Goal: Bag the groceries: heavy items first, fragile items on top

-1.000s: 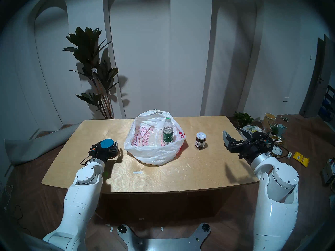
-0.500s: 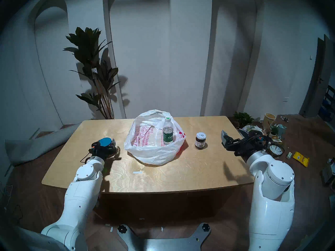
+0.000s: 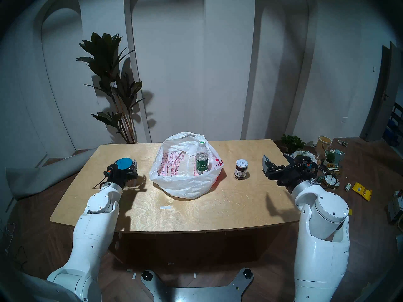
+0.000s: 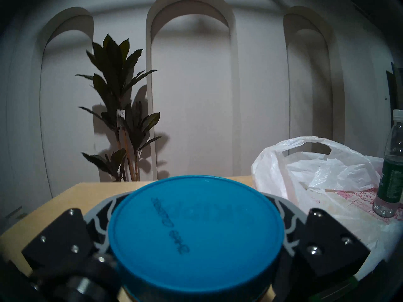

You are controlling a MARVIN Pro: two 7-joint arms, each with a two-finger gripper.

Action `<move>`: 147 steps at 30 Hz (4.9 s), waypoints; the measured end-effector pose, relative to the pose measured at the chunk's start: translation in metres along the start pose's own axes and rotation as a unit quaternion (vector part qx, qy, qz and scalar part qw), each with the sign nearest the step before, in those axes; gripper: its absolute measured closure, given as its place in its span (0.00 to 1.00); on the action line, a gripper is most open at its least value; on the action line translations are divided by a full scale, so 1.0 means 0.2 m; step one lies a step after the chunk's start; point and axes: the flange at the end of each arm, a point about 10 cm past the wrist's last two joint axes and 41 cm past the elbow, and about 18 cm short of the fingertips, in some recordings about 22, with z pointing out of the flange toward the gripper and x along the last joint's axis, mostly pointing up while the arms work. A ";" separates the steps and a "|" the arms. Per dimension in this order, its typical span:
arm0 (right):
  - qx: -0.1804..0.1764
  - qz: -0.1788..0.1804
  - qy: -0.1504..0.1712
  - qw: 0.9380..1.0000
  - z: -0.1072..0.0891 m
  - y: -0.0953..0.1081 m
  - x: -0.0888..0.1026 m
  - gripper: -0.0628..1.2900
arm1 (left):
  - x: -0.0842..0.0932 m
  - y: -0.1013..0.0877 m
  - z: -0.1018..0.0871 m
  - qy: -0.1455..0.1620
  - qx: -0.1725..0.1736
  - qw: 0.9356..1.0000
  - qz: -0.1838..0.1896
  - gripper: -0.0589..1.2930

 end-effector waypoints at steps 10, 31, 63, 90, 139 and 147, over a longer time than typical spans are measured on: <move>0.007 0.016 -0.027 0.999 -0.01 -0.04 -0.12 0.04 | 0.34 0.16 0.17 0.079 -0.095 0.992 0.041 0.33; -0.040 0.015 -0.041 0.998 -0.03 0.07 -0.24 0.04 | 0.27 0.45 0.38 -0.053 -0.170 0.984 0.000 0.34; -0.085 0.027 -0.077 0.993 -0.03 0.15 -0.39 0.04 | 0.16 0.81 0.58 -0.161 -0.171 0.971 -0.042 0.34; -0.131 0.002 -0.080 0.988 -0.04 0.30 -0.37 0.04 | -0.06 0.85 0.59 -0.209 -0.222 0.951 0.040 0.35; -0.057 0.015 -0.053 0.997 0.09 0.05 -0.47 0.04 | 0.51 -0.01 0.72 0.081 -0.123 0.988 -0.048 0.06; -0.051 0.004 -0.057 0.997 0.22 0.03 -0.49 0.04 | 0.55 -0.39 0.58 0.116 -0.044 0.992 -0.013 0.06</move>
